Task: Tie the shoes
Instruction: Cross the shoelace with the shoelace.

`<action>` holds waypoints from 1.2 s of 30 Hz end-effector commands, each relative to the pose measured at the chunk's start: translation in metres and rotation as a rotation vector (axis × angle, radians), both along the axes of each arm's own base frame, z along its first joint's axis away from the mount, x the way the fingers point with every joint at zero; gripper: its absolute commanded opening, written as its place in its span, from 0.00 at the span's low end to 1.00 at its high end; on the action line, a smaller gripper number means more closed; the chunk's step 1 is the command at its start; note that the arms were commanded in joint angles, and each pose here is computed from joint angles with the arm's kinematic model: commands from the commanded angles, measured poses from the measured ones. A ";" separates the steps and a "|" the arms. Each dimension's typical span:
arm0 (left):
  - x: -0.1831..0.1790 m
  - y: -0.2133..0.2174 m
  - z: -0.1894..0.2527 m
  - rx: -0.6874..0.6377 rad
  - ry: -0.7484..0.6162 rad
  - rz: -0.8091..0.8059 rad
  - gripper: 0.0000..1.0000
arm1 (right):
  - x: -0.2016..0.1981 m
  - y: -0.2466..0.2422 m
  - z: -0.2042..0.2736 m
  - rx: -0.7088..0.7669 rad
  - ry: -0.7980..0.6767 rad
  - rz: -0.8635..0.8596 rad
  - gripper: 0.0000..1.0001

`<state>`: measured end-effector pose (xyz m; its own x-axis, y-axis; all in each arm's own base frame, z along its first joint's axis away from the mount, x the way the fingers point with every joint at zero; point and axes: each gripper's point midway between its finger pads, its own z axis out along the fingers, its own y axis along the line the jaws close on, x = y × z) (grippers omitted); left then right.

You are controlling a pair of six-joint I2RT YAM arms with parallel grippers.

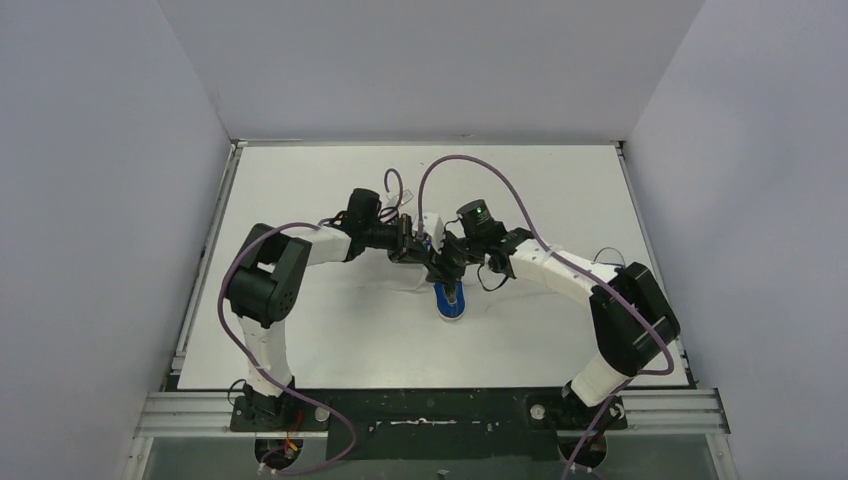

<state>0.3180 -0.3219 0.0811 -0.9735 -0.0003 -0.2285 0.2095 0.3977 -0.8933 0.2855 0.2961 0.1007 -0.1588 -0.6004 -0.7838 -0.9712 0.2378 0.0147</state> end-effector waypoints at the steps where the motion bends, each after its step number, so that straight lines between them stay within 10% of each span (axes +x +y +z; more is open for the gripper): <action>1: 0.011 -0.007 0.045 -0.098 -0.104 -0.010 0.00 | 0.014 0.009 0.007 0.030 -0.120 0.003 0.41; 11: 0.007 -0.004 0.058 -0.117 -0.141 -0.013 0.00 | 0.016 -0.009 0.006 0.021 -0.099 -0.151 0.00; 24: -0.001 0.000 0.058 -0.120 -0.182 0.018 0.00 | 0.005 -0.059 0.002 0.014 0.367 -0.624 0.00; 36: -0.023 0.018 0.010 0.113 -0.183 -0.048 0.00 | 0.035 -0.060 -0.012 0.097 0.612 -0.698 0.01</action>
<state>0.2981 -0.3101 0.0816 -0.9514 0.0162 -0.3075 0.2827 0.4422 -0.8512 0.3033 0.2252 0.0657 -0.8633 -0.2240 -0.4523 -0.4385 0.7766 0.4523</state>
